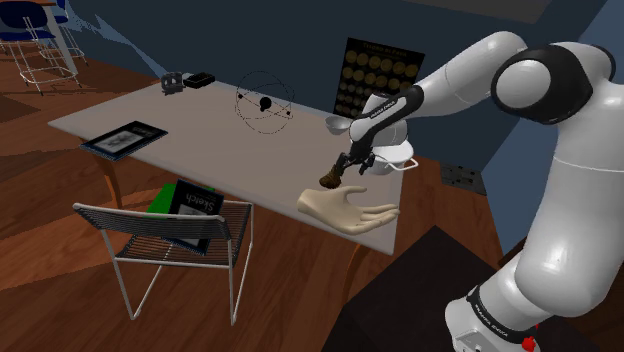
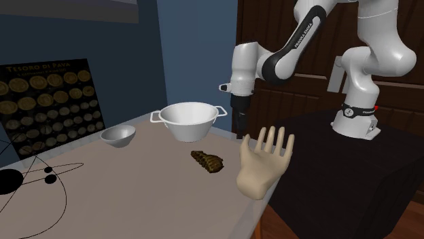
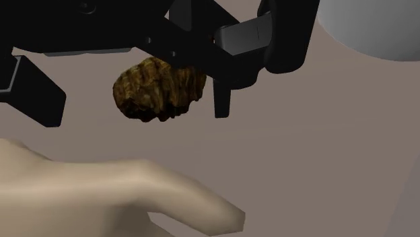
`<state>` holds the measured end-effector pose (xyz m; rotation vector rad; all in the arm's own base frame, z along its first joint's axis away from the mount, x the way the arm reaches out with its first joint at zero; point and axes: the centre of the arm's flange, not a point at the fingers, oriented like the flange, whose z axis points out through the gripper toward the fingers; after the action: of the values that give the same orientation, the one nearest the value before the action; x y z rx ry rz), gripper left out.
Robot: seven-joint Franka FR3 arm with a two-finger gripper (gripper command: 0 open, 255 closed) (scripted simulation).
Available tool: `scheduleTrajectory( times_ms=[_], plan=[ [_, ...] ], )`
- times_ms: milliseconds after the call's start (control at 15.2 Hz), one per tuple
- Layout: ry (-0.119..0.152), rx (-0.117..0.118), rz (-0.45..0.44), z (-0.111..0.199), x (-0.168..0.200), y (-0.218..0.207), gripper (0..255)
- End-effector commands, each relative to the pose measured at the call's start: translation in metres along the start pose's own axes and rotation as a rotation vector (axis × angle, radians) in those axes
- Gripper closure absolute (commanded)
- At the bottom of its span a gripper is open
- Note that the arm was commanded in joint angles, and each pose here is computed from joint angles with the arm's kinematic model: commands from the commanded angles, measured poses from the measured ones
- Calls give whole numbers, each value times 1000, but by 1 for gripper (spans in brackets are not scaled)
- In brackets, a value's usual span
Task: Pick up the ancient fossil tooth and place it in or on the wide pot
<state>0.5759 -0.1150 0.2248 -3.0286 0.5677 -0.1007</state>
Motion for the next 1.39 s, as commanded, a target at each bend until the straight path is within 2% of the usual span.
scheduleTrajectory(
  times_ms=[0,132,660,1188,1254,1320],
  plan=[
    [7,0,23,21,12,6,0],
    [14,0,45,41,27,11,0],
    [14,0,46,82,28,11,0],
    [14,0,46,82,28,11,0],
    [14,0,46,82,28,11,255],
    [14,0,46,82,28,11,255]
  ],
)
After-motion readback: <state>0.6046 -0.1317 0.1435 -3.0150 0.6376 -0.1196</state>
